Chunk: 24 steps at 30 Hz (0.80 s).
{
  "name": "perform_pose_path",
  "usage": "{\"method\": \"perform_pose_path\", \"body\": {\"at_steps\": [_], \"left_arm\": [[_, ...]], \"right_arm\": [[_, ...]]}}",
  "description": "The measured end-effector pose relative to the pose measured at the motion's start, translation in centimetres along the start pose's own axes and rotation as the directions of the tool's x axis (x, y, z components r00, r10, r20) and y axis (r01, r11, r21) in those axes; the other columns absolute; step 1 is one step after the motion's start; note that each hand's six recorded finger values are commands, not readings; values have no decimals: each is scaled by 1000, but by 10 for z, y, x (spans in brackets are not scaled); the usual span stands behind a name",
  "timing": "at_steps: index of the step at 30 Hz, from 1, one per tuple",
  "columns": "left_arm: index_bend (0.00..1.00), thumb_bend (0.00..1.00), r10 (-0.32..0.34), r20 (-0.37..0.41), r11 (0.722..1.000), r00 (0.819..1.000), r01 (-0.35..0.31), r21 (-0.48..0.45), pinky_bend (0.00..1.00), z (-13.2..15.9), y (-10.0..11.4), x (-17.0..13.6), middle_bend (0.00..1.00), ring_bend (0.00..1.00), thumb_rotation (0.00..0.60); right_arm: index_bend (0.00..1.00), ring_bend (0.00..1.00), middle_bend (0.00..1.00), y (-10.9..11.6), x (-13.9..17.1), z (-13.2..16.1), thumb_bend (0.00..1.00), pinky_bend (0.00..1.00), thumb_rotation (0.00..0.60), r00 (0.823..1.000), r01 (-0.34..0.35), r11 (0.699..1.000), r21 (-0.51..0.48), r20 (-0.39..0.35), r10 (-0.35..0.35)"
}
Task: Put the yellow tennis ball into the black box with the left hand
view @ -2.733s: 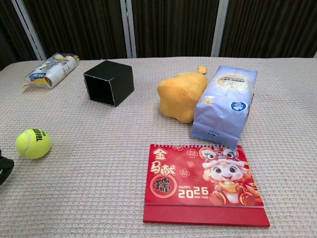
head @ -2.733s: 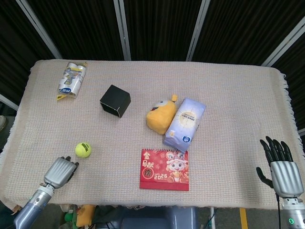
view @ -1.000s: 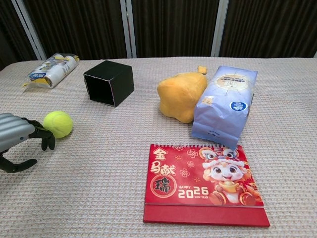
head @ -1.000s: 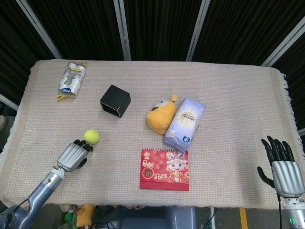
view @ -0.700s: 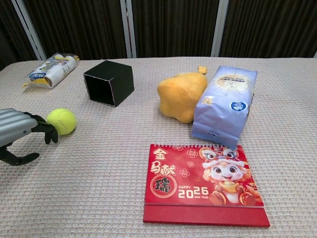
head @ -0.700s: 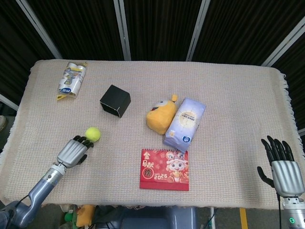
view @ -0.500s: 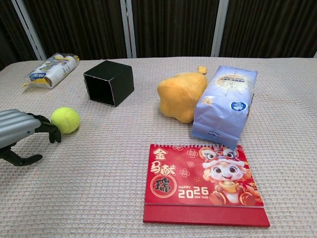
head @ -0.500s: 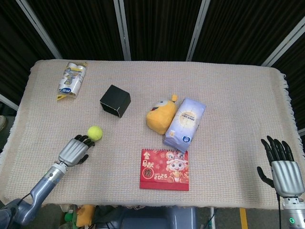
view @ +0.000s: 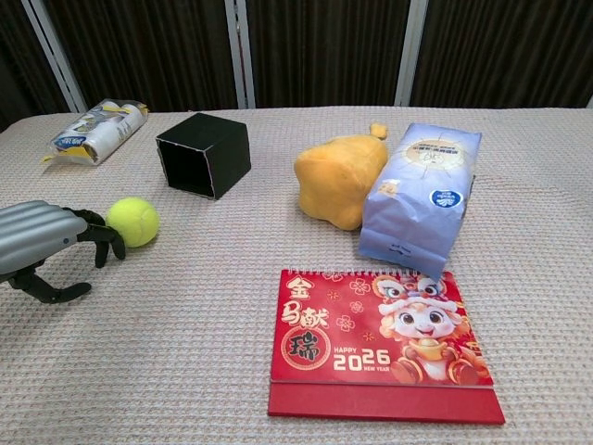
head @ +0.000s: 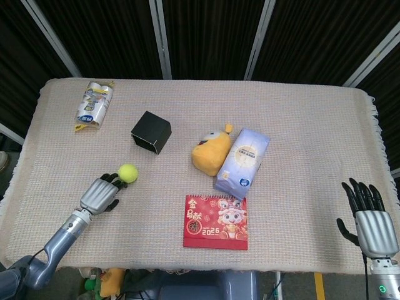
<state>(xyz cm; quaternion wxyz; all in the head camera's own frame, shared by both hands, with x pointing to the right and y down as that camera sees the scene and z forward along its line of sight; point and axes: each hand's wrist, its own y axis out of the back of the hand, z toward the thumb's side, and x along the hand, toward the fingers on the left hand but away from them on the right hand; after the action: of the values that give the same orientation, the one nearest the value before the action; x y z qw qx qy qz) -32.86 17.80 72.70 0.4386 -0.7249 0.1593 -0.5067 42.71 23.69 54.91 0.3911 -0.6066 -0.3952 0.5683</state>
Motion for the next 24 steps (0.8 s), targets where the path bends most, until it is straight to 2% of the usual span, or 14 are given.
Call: {"method": "perform_pose_path", "body": {"at_steps": [13,24], "left_arm": [[218,348,40,-21,999,999,-40,-20,200,5,-1,15,220,79,600],[209,348,75,-8,996,997,-75,-55,198,12,7,24,219,78,600]], "right_arm": [[0,0,0,0,0,-1,382,0,600,1000,-2,1000,-4,1,2],[0,0,0,1,0,-1,382,0,600,1000,-1,1000,-5,2,1]]}}
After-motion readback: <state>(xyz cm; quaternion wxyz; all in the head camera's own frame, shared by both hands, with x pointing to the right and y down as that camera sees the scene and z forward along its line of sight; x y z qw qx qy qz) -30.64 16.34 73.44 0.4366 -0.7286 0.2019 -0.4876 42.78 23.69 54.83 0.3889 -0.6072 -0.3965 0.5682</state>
